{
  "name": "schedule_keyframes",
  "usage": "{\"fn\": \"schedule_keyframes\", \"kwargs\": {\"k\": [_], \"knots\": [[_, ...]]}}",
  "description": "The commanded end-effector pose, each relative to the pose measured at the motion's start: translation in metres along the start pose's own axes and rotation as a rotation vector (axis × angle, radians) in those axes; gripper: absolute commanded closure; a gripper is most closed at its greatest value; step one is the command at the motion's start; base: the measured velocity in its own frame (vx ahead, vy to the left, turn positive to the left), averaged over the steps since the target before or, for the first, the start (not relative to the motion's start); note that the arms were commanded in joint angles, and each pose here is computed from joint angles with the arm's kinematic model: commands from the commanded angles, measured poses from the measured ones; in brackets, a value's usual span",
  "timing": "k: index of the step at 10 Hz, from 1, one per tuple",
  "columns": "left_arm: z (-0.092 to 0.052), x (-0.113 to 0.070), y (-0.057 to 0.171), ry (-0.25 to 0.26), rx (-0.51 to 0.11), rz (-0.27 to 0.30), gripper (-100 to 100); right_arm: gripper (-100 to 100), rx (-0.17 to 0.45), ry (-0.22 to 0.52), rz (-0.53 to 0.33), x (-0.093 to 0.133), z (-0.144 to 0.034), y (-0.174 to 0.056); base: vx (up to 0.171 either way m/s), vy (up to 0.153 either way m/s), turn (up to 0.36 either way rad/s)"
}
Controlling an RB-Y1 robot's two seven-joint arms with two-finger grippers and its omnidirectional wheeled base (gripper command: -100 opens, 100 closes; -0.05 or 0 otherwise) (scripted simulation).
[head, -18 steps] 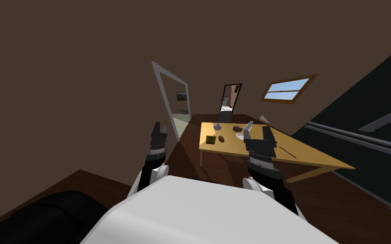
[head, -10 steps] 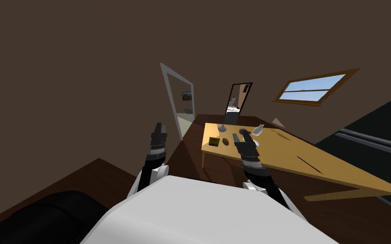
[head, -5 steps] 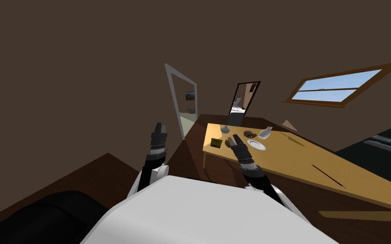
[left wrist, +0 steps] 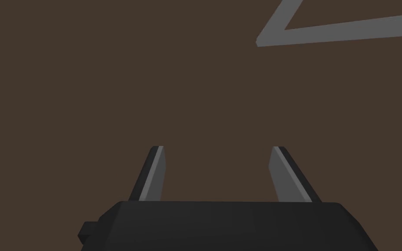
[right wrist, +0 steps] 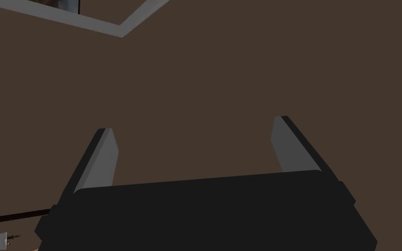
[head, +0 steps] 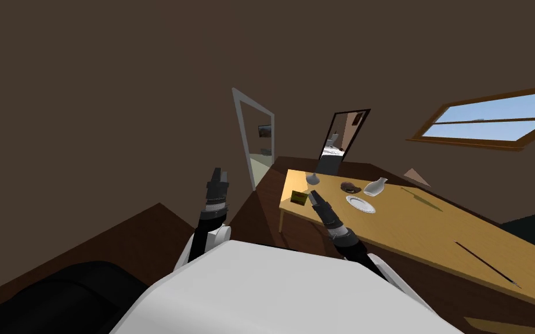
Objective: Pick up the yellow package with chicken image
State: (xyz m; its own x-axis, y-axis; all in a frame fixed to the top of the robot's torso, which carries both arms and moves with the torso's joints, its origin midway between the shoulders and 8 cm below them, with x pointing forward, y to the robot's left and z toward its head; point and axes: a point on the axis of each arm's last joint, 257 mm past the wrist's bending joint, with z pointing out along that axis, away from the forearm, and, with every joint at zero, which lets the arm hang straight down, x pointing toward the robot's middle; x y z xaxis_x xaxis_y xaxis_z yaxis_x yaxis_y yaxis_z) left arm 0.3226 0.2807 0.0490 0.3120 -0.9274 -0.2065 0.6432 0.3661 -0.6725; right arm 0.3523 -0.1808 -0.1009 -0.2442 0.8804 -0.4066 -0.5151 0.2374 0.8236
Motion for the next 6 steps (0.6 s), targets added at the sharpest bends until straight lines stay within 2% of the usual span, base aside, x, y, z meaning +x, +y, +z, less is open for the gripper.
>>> {"fn": "schedule_keyframes", "kwargs": {"k": [1, 2, 3, 4, 5, 6], "knots": [[0.000, 0.000, 0.000, 0.000, 0.000, 0.000, 0, -100, 0.036, 0.076, -0.028, 0.018, -0.009, -0.020, 0.024, -0.026, 0.176], [0.000, 0.000, 0.000, 0.000, 0.000, 0.000, 0, -100, 0.053, 0.133, -0.048, 0.032, -0.015, -0.029, 0.039, -0.029, 0.269], [0.000, 0.000, 0.000, 0.000, 0.000, 0.000, 0, -100, 0.073, 0.161, -0.063, 0.032, -0.021, -0.037, 0.031, -0.028, 0.148], [0.000, 0.000, 0.000, 0.000, 0.000, 0.000, 0, -100, 0.098, 0.217, -0.084, 0.045, -0.031, -0.051, 0.031, -0.029, 0.223], [0.000, 0.000, 0.000, 0.000, 0.000, 0.000, 0, -100, 0.108, 0.238, -0.097, 0.045, -0.035, -0.055, 0.021, -0.027, 0.084], [0.000, 0.000, 0.000, 0.000, 0.000, 0.000, 0, -100, 0.139, 0.296, -0.120, 0.056, -0.048, -0.071, 0.022, -0.016, 0.160]]}}
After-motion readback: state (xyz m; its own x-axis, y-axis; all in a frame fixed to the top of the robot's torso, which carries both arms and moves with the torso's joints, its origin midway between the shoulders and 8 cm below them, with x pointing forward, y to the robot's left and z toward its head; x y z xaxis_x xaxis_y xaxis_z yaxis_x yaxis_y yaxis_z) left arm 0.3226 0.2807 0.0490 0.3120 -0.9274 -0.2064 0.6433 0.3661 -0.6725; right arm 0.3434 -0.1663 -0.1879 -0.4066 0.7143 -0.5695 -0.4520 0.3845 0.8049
